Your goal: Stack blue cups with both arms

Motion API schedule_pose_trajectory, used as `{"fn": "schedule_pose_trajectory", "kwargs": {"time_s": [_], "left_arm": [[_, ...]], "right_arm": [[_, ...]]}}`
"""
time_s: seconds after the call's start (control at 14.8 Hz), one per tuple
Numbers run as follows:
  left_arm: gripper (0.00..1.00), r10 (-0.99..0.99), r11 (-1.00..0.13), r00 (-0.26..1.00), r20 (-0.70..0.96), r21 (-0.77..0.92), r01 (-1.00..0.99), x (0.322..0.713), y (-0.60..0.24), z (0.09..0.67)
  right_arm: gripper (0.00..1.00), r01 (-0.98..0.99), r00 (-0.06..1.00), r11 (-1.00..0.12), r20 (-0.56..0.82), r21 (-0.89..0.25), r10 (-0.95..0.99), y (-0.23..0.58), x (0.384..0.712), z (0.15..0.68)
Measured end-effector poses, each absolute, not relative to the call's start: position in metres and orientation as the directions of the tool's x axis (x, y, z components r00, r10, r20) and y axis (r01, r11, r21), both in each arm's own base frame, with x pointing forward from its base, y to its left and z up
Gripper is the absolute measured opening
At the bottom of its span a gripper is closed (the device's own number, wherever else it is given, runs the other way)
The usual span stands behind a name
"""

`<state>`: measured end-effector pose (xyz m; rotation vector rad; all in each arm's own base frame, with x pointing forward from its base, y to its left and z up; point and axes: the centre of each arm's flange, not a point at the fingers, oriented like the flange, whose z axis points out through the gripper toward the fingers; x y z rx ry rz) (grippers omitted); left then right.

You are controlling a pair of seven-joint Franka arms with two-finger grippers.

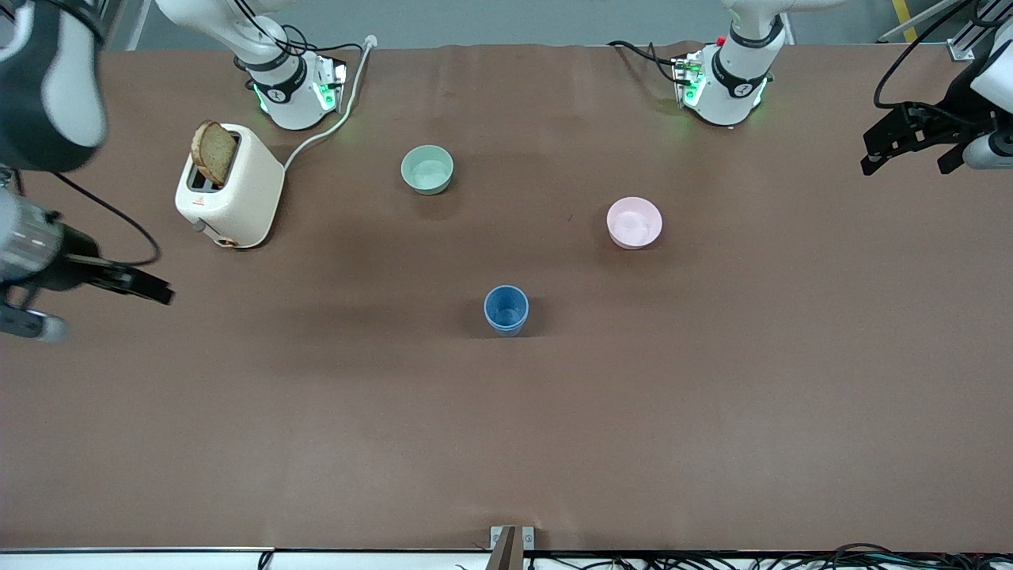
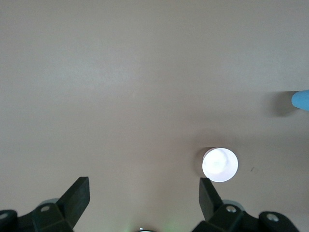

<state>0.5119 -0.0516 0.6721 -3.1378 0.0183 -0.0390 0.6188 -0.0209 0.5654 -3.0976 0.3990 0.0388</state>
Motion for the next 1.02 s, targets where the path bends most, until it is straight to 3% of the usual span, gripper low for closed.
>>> {"fn": "schedule_pose_trajectory", "kwargs": {"time_s": [0.47,1.02], "left_arm": [[1.0,-0.012,-1.0,1.0,0.027,-0.003,-0.012,0.512,-0.051,0.673],[1.0,-0.012,-1.0,0.999,0.029,-0.001,-0.012,0.519,-0.051,0.672]], "right_arm": [[1.0,-0.224,0.975,-0.975,0.001,-0.007,-0.224,-0.068,0.549,0.655],[1.0,-0.19,0.982,-0.982,-0.004,-0.005,-0.19,-0.069,0.547,0.653]]}}
